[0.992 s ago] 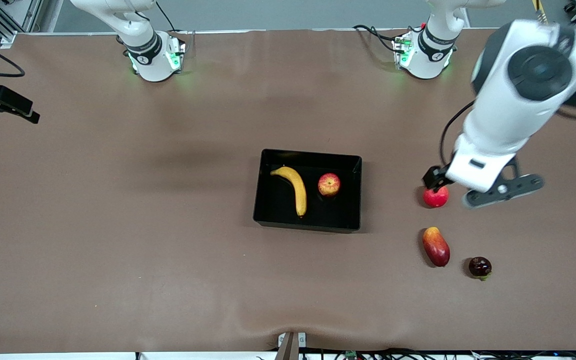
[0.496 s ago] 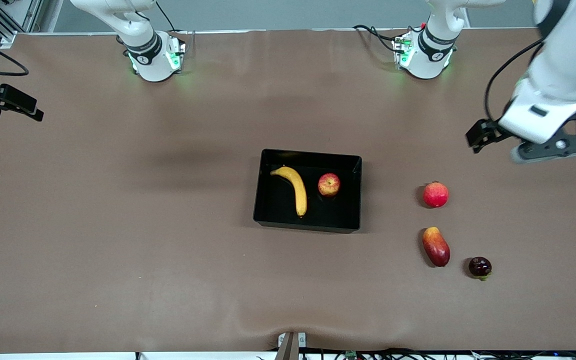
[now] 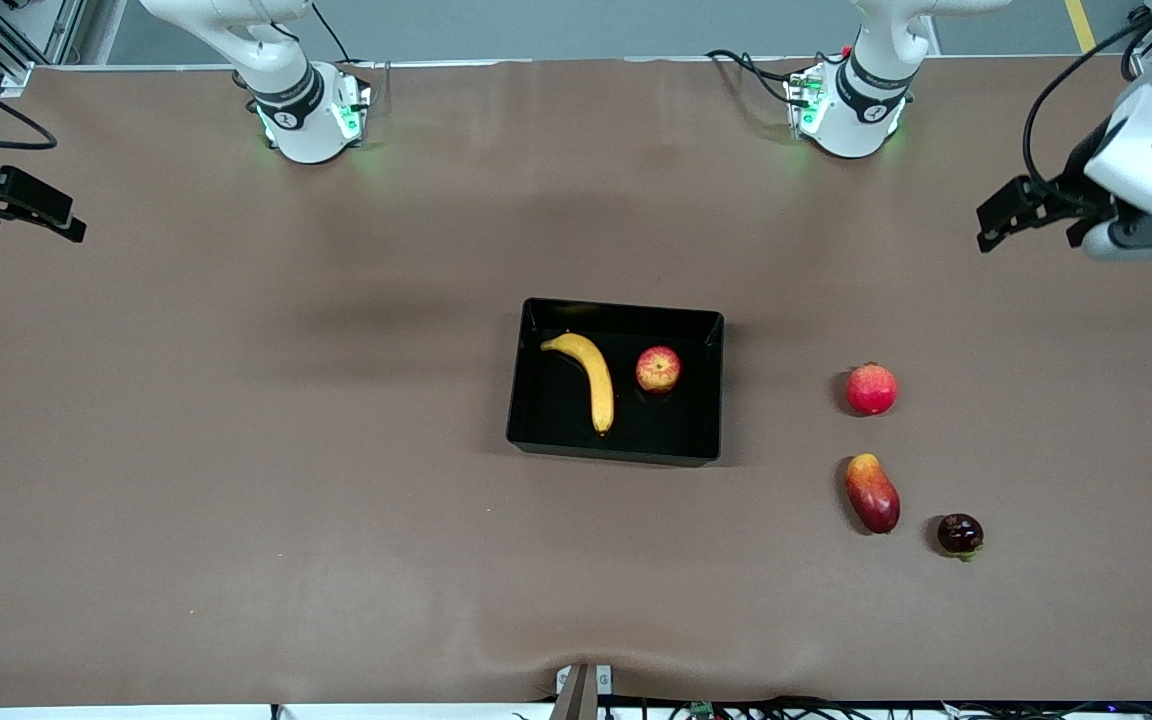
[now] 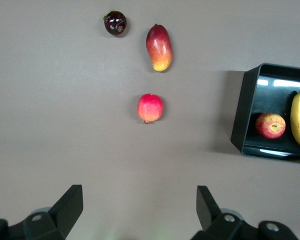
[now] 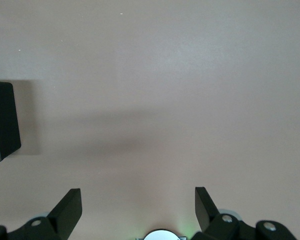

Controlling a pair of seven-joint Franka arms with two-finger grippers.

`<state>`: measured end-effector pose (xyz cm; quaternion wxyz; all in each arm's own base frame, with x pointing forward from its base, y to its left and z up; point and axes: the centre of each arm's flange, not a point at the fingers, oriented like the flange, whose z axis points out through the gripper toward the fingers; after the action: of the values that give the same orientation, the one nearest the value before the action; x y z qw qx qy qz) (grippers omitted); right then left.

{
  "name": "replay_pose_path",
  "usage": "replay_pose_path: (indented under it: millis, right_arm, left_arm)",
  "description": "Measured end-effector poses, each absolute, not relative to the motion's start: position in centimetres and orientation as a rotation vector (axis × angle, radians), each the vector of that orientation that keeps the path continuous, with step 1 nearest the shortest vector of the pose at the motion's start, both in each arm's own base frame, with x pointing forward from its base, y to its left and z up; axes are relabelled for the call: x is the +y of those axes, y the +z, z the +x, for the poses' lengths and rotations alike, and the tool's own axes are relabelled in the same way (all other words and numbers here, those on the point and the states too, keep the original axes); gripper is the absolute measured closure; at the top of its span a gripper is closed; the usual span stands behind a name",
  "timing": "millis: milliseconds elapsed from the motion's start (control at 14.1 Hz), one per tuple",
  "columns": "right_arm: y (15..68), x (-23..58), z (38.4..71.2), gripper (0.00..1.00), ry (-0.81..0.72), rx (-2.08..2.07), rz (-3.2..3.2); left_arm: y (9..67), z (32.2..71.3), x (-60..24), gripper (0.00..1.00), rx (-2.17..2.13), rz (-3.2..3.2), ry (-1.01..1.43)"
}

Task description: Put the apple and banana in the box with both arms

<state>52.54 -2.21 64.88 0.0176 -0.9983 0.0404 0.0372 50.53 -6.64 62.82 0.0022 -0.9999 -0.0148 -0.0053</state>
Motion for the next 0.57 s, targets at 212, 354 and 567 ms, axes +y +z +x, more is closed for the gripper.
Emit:
replay_pose_path:
  millis: [212, 354, 567]
  right_arm:
    - [64.6, -2.2, 52.7, 0.0, 0.126, 0.1, -3.12]
    - [64.3, -2.2, 52.8, 0.0, 0.134, 0.098, -3.123]
    - [64.1, -2.2, 52.8, 0.0, 0.151, 0.096, -3.122]
  left_arm:
    - [64.3, 49.5, -6.1, 0.0, -0.053, -3.138, -0.06]
    - [65.4, 49.6, -5.8, 0.0, -0.064, -3.14, -0.076]
    - [65.7, 49.9, -4.8, 0.0, -0.093, -3.139, -0.059]
